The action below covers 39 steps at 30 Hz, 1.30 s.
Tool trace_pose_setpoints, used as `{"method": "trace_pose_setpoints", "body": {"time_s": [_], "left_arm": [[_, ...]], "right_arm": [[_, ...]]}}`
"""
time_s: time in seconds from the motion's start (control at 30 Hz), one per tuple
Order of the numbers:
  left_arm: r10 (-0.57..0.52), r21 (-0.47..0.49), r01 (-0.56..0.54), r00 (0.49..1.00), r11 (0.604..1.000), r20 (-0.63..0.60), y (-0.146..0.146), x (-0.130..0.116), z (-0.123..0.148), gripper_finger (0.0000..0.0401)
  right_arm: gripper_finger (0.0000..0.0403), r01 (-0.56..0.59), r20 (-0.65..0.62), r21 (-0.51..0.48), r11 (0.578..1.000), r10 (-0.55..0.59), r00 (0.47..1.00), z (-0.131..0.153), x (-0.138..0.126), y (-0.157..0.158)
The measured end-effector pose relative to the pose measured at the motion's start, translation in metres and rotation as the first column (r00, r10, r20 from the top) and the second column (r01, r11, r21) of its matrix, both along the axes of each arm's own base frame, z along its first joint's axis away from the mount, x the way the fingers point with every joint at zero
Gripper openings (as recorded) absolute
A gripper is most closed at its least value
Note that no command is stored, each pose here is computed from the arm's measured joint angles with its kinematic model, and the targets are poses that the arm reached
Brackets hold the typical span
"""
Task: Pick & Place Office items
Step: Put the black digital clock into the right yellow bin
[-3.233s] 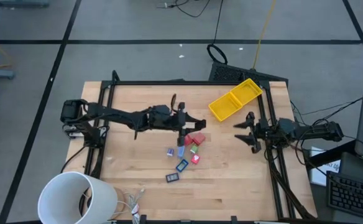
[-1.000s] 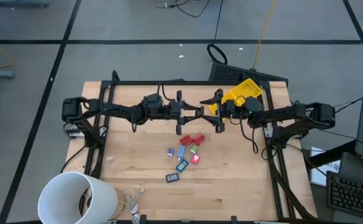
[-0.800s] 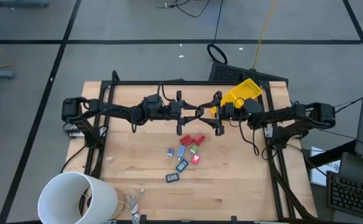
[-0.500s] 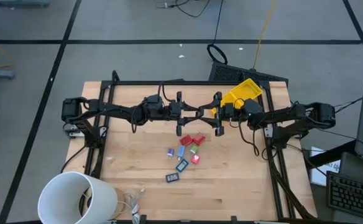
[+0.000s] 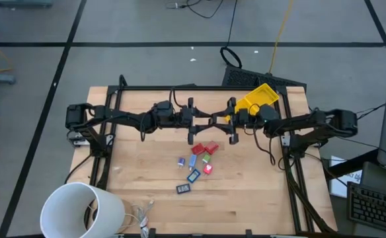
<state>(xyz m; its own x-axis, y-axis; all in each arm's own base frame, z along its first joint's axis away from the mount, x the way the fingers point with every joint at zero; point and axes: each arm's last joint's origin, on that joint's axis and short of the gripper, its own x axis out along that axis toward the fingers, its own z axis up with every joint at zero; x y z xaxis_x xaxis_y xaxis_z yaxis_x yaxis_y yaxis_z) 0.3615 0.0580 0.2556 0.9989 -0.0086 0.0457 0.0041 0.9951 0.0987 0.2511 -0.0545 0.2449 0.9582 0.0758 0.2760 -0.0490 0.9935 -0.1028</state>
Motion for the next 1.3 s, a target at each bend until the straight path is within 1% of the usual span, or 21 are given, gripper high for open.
{"method": "trace_pose_setpoints", "body": {"time_s": [0.13,0.23,0.37,0.43,0.5,0.57,0.63,0.7,0.77,0.9,0.97,1.03,1.07,1.2,1.23,1.3], "left_arm": [[0.004,-0.015,-0.004,1.000,1.000,-0.001,0.001,0.000,0.000,0.0183],[0.007,-0.018,-0.007,1.000,1.000,-0.008,0.001,0.000,-0.001,0.0184],[0.019,-0.034,-0.022,0.997,0.999,-0.074,0.003,-0.005,0.001,0.0184],[0.047,-0.031,-0.051,0.993,0.998,-0.110,0.005,-0.013,0.008,0.0184],[0.087,-0.009,-0.089,0.984,0.996,-0.153,0.007,-0.025,0.019,0.0184],[0.124,0.027,-0.121,0.972,0.992,-0.201,0.010,-0.040,0.030,0.0184],[0.143,0.028,-0.141,0.959,0.990,-0.243,0.012,-0.055,0.039,0.0184],[0.153,0.025,-0.152,0.948,0.988,-0.280,0.013,-0.068,0.046,0.0184],[0.158,0.027,-0.157,0.942,0.987,-0.296,0.014,-0.080,0.047,0.0184],[0.191,0.032,-0.190,0.945,0.981,-0.266,0.018,-0.100,0.032,0.0184],[0.235,0.031,-0.235,0.942,0.972,-0.240,0.024,-0.111,0.023,0.0184],[0.298,0.018,-0.302,0.929,0.953,-0.221,0.029,-0.123,0.016,0.0184],[0.324,0.008,-0.330,0.921,0.944,-0.217,0.032,-0.129,0.014,0.0184],[0.364,-0.017,-0.373,0.912,0.927,-0.192,0.034,-0.147,0.013,0.0184],[0.367,-0.025,-0.378,0.912,0.926,-0.185,0.034,-0.150,0.014,0.0184],[0.369,-0.036,-0.380,0.914,0.924,-0.170,0.033,-0.153,0.017,0.0184]], "right_arm": [[0.0158,0.007,-0.010,0.010,1.000,-0.007,1.000,0.005,-0.005,-0.001],[0.0154,0.015,-0.023,0.012,1.000,-0.015,1.000,0.010,-0.010,-0.002],[0.0152,0.036,-0.042,0.018,0.999,-0.035,0.998,0.017,-0.019,-0.005],[0.0152,0.075,-0.063,0.028,0.997,-0.073,0.995,0.019,-0.024,-0.007],[0.0155,0.131,-0.081,0.024,0.991,-0.129,0.988,0.021,-0.029,-0.009],[0.0157,0.195,-0.109,0.014,0.981,-0.192,0.975,0.022,-0.035,-0.012],[0.0155,0.264,-0.129,0.000,0.965,-0.262,0.957,0.024,-0.040,-0.015],[0.0152,0.339,-0.152,-0.013,0.941,-0.337,0.929,0.024,-0.045,-0.019],[0.0152,0.419,-0.178,-0.025,0.908,-0.416,0.892,0.024,-0.051,-0.024],[0.0156,0.557,-0.241,-0.047,0.829,-0.550,0.799,0.020,-0.060,-0.035],[0.0156,0.613,-0.285,-0.054,0.788,-0.600,0.747,0.017,-0.065,-0.041],[0.0153,0.653,-0.330,-0.050,0.755,-0.630,0.703,0.011,-0.069,-0.046],[0.0151,0.665,-0.345,-0.042,0.745,-0.636,0.691,0.007,-0.071,-0.048],[0.0151,0.710,-0.390,0.003,0.704,-0.653,0.649,-0.017,-0.085,-0.053],[0.0151,0.729,-0.393,0.003,0.684,-0.670,0.630,-0.022,-0.090,-0.054],[0.0152,0.791,-0.387,-0.005,0.611,-0.731,0.562,-0.026,-0.099,-0.059]]}}
